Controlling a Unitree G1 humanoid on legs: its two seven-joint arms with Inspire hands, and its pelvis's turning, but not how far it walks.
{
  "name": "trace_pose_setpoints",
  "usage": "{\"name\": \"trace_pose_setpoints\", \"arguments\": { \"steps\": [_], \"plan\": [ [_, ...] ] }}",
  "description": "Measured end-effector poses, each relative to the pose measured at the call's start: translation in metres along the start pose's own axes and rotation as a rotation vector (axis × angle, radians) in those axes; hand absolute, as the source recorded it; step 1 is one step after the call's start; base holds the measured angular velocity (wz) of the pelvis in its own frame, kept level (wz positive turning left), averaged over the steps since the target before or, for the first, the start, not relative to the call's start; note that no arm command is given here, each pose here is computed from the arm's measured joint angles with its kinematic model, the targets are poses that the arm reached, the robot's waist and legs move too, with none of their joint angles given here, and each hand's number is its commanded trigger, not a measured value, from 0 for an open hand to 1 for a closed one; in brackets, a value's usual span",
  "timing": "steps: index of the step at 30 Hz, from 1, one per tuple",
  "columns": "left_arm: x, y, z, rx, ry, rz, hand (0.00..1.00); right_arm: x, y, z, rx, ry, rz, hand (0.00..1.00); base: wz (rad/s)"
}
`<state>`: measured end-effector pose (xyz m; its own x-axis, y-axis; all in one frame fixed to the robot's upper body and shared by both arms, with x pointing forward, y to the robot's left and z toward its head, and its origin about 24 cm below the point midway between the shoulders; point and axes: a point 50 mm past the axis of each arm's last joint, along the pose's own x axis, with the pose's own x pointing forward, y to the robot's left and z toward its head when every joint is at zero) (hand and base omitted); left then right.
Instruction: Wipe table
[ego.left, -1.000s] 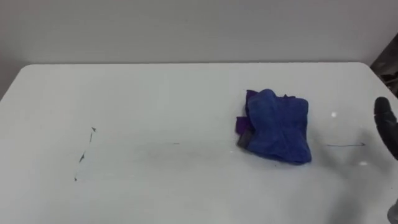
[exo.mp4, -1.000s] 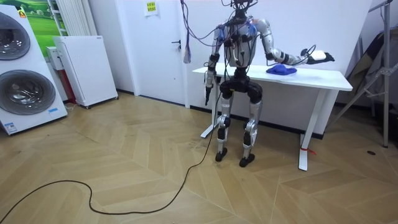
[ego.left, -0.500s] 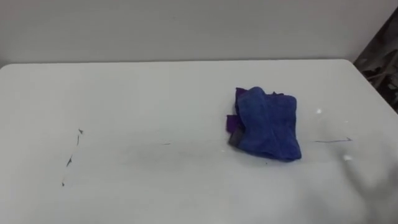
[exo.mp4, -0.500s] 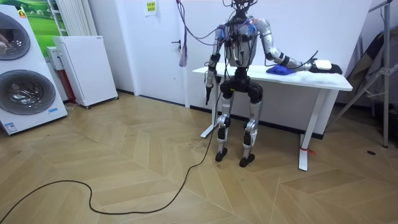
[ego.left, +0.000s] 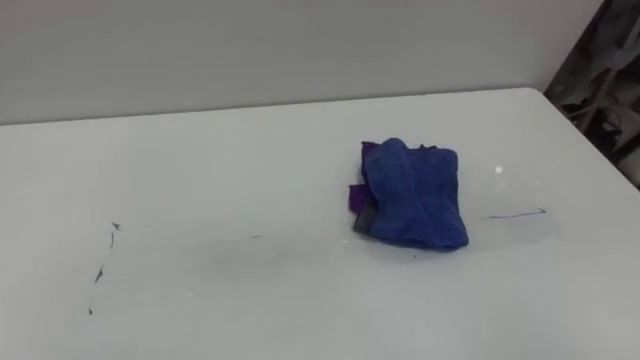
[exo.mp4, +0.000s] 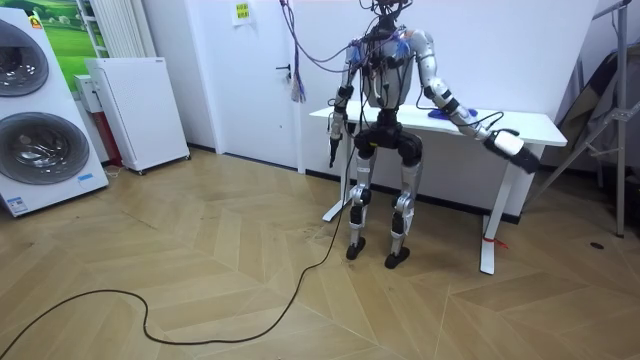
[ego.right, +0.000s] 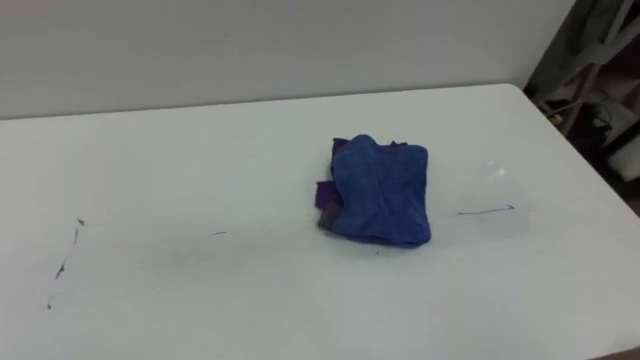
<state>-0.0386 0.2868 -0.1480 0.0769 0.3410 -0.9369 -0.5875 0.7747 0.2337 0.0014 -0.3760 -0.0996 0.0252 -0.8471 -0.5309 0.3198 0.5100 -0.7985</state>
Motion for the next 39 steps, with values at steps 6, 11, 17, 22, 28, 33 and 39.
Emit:
{"name": "trace_pose_setpoints", "arguments": {
  "steps": [6, 11, 17, 22, 28, 33, 39],
  "plan": [
    [0.000, 0.000, -0.004, 0.005, 0.021, -0.001, 0.00, -0.014, 0.018, -0.053, 0.013, 0.242, 0.114, 0.00, 0.00],
    [0.001, -0.005, -0.012, 0.028, 0.076, -0.010, 0.00, -0.030, 0.042, -0.072, -0.104, 0.304, 0.277, 0.00, 0.00],
    [0.003, -0.016, -0.016, 0.087, 0.125, -0.034, 0.00, -0.041, 0.058, -0.079, -0.282, 0.303, 0.454, 0.00, 0.01],
    [0.002, -0.022, -0.026, 0.193, 0.171, -0.048, 0.00, -0.046, 0.073, -0.069, -0.389, 0.236, 0.511, 0.00, 0.02],
    [0.003, -0.031, -0.024, 0.290, 0.167, -0.069, 0.00, -0.052, 0.096, -0.037, -0.517, 0.058, 0.562, 0.00, 0.01],
    [0.004, -0.044, -0.023, 0.384, 0.154, -0.072, 0.00, -0.064, 0.115, -0.026, -0.626, -0.041, 0.604, 0.00, 0.19],
    [0.001, -0.054, -0.033, 0.491, 0.184, -0.089, 0.00, -0.074, 0.126, -0.028, -0.703, -0.079, 0.646, 0.00, 0.13]
  ]
}}
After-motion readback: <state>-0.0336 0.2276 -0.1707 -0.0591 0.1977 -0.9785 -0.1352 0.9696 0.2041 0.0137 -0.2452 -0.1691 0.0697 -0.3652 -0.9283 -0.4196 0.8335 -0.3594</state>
